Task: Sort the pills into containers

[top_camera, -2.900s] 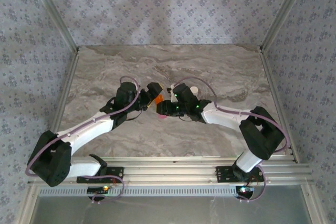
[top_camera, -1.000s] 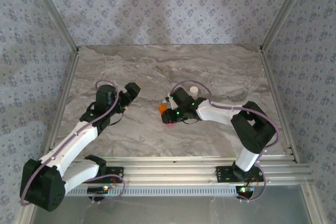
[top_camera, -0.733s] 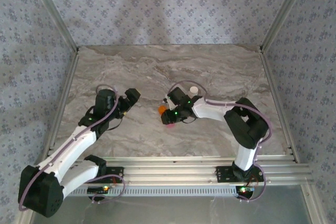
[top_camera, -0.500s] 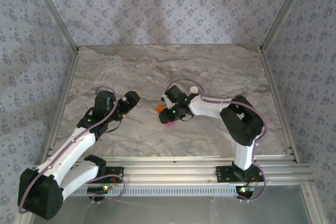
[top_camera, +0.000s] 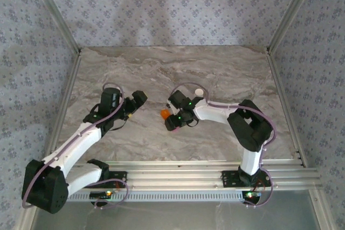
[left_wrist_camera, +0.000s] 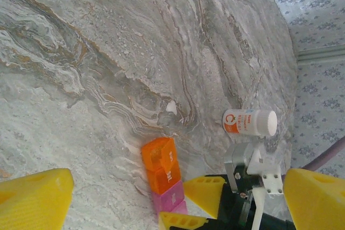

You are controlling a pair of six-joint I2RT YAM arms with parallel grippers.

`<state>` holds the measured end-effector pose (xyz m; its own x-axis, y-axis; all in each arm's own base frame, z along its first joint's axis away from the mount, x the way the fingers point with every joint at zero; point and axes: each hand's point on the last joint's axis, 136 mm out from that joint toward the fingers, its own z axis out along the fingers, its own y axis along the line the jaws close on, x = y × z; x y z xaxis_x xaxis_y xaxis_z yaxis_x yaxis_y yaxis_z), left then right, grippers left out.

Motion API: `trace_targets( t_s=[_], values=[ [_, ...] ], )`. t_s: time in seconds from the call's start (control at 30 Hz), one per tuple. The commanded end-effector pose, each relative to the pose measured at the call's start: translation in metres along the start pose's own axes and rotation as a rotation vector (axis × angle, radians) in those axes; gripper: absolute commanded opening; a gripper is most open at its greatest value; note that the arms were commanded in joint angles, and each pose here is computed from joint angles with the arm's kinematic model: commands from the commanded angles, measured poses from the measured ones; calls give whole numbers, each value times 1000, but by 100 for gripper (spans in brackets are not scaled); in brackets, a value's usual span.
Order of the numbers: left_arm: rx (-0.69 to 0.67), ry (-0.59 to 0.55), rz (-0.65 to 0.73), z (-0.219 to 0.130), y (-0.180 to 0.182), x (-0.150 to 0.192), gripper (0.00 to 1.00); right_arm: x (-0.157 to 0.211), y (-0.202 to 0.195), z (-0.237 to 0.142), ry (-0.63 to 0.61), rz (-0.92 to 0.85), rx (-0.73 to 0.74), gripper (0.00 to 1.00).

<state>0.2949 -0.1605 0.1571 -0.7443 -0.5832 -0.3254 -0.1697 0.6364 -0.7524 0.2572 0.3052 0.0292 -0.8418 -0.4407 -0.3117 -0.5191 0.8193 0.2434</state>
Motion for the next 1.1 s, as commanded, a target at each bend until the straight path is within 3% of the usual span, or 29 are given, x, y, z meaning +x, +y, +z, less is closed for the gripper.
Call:
trace_targets(
  t_s=[0.0,0.27,0.57,0.8,1.07],
  values=[
    [57,-8,37,-2,-20,-9,100,20,-23,-12,56,9,78,63],
    [55,17,59,4,-24,-9,99,-12,-57,-31,8,124,102,60],
    [24,67,113,14,-22,-6,99,-55,-46,-52,-76,201,33,58],
    [-43,168,214,27,-8,8,99,-53,-45,-54,-82,329,16,59],
    [-153,289,429,36,4,33,99,-34,-53,-40,-52,389,50,60]
  ],
)
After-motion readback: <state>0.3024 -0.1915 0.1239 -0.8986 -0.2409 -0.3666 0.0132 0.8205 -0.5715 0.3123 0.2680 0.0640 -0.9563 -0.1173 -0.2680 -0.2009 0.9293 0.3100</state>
